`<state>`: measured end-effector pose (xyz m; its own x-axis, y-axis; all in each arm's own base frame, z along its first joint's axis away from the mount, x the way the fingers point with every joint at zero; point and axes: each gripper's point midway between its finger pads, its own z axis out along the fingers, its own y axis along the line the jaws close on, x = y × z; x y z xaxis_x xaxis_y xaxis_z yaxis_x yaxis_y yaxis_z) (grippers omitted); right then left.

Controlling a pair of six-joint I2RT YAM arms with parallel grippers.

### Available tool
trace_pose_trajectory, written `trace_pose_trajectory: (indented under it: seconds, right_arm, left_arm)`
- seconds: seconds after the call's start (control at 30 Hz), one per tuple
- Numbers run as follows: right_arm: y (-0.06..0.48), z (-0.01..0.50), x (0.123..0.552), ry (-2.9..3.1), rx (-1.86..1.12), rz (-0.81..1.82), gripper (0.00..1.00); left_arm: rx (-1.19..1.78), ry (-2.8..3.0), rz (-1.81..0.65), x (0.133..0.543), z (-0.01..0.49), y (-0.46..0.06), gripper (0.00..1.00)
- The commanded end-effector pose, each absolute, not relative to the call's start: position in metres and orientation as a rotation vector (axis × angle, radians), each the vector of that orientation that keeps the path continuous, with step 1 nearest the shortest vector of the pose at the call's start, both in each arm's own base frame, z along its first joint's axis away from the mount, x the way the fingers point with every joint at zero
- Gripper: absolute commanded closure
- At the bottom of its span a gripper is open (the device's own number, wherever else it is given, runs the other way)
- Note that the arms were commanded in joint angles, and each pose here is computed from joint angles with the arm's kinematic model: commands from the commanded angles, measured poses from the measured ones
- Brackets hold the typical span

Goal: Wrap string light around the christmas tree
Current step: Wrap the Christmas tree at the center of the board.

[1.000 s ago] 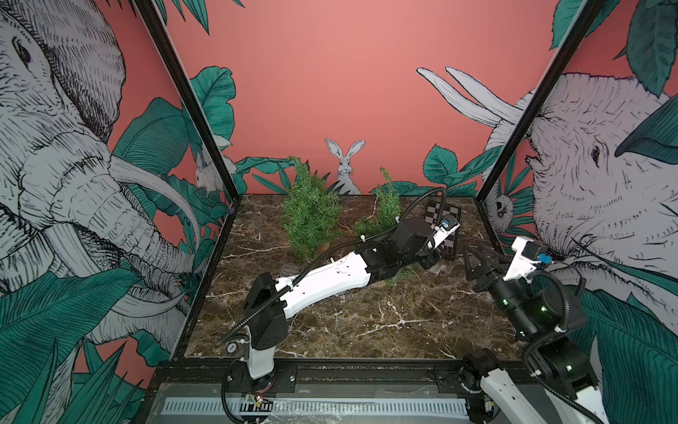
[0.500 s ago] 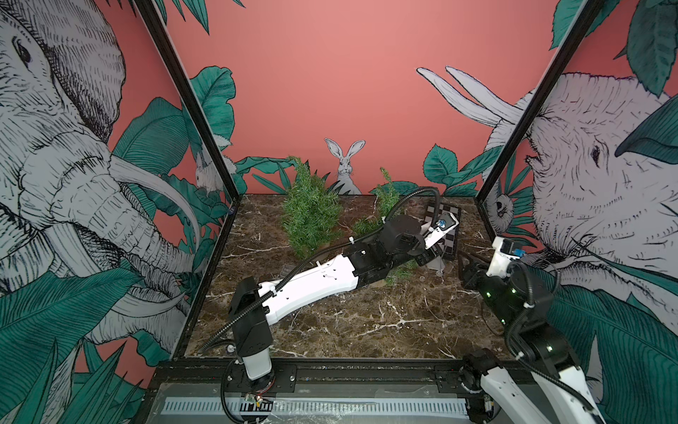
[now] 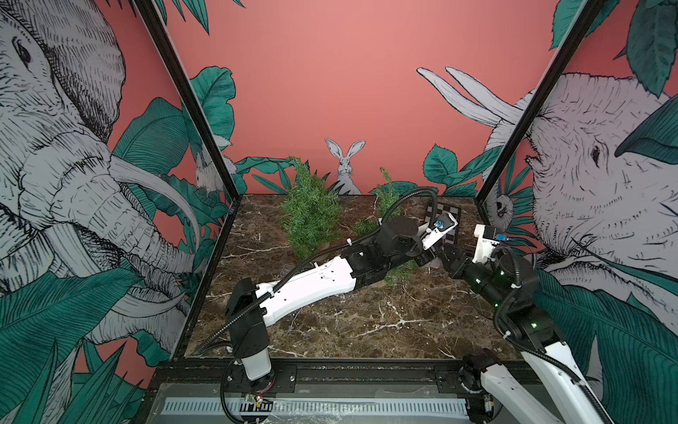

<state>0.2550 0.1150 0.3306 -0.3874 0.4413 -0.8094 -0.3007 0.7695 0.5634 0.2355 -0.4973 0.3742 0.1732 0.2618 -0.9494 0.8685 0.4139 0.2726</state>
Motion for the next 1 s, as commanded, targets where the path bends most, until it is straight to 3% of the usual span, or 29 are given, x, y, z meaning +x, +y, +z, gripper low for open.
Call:
trace_pose_trajectory:
  seconds: [0.0,0.2,0.57,0.97]
  right_arm:
    - [0.119,0.345,0.260,1.747,0.127,0.858,0.70]
    - [0.123,0.337,0.264,1.784,0.135,0.870,0.74]
    - [0.126,0.349,0.262,1.721,0.120,0.918,1.00]
    - [0.114,0.343,0.242,1.738,0.134,0.874,1.00]
  left_arm:
    - [1.053,1.292,-0.637,0.223,0.415,-0.482,1.00]
    - [1.040,1.290,-0.644,0.223,0.418,-0.479,1.00]
    - [1.033,1.303,-0.634,0.224,0.416,-0.479,1.00]
    - [1.012,1.334,-0.581,0.236,0.411,-0.483,1.00]
